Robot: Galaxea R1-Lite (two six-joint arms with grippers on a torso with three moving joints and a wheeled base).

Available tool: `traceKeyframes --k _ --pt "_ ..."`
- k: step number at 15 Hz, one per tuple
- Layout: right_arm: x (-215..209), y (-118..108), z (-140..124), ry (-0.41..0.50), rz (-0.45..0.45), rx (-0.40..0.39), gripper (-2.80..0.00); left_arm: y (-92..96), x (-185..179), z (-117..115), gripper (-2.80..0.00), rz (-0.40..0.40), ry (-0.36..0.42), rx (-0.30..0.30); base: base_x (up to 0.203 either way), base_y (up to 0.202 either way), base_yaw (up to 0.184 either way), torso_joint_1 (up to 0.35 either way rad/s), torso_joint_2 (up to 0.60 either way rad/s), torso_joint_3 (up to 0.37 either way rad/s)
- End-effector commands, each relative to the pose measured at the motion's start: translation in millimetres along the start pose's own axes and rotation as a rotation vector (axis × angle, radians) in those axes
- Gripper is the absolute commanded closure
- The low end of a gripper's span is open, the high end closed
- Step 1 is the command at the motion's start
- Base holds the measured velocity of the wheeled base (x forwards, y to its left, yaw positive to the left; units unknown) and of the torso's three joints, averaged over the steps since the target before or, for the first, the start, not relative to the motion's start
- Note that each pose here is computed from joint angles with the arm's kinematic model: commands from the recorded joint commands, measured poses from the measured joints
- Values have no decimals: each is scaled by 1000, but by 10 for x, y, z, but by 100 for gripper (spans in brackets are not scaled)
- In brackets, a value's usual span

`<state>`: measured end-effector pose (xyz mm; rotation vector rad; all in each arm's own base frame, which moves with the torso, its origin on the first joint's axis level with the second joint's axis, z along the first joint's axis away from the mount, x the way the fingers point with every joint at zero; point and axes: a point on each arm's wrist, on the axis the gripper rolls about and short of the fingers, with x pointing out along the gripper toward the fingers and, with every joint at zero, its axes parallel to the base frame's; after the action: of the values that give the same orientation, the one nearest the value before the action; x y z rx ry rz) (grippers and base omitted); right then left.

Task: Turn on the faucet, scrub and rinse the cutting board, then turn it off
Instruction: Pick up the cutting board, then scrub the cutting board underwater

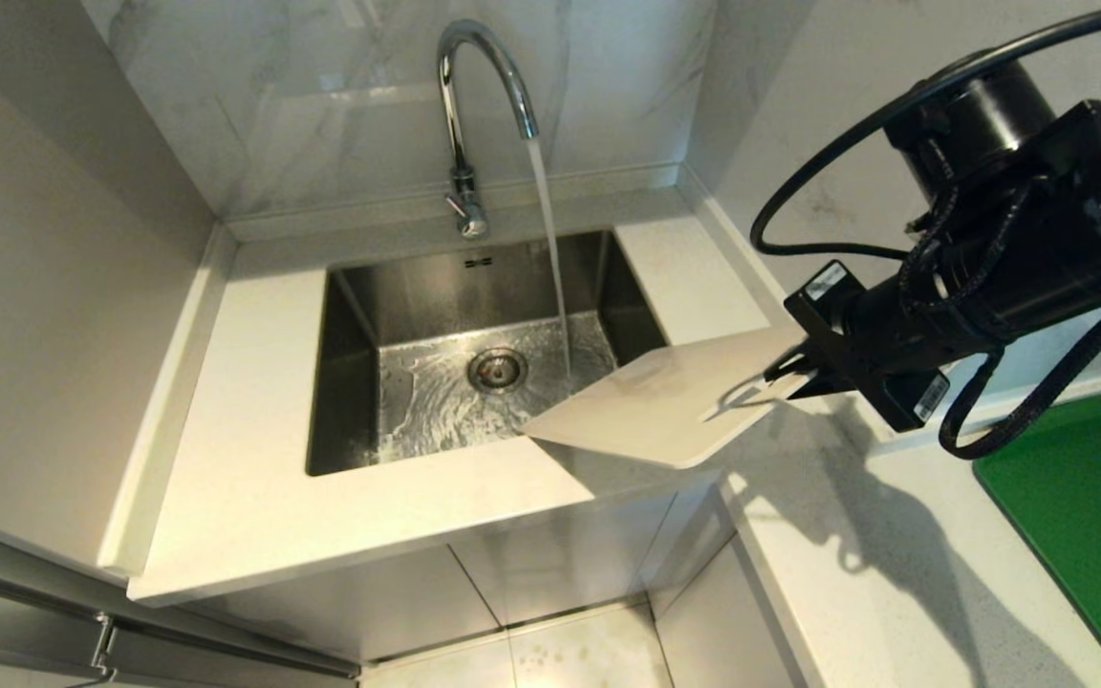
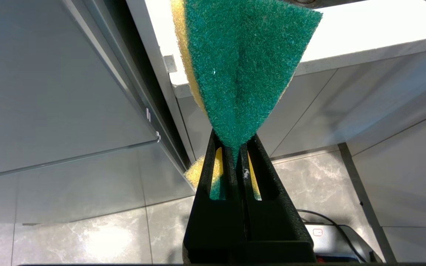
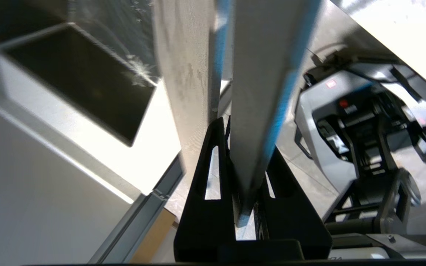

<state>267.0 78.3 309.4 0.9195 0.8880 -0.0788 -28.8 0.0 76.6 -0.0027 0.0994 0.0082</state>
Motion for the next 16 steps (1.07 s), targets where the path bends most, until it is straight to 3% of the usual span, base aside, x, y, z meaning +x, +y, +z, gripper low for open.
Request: traceKeyframes --k 1,11,16 --pt "-195 97 42 -31 67 -5 0 0 1 -1 0 1 2 0 0 0 0 0 0 0" --pt "-648 227 107 -99 238 -50 0 0 1 -1 0 1 2 0 0 0 0 0 0 0" --pt "-729 212 85 -104 249 -95 0 0 1 -1 0 0 2 0 0 0 0 0 0 0"
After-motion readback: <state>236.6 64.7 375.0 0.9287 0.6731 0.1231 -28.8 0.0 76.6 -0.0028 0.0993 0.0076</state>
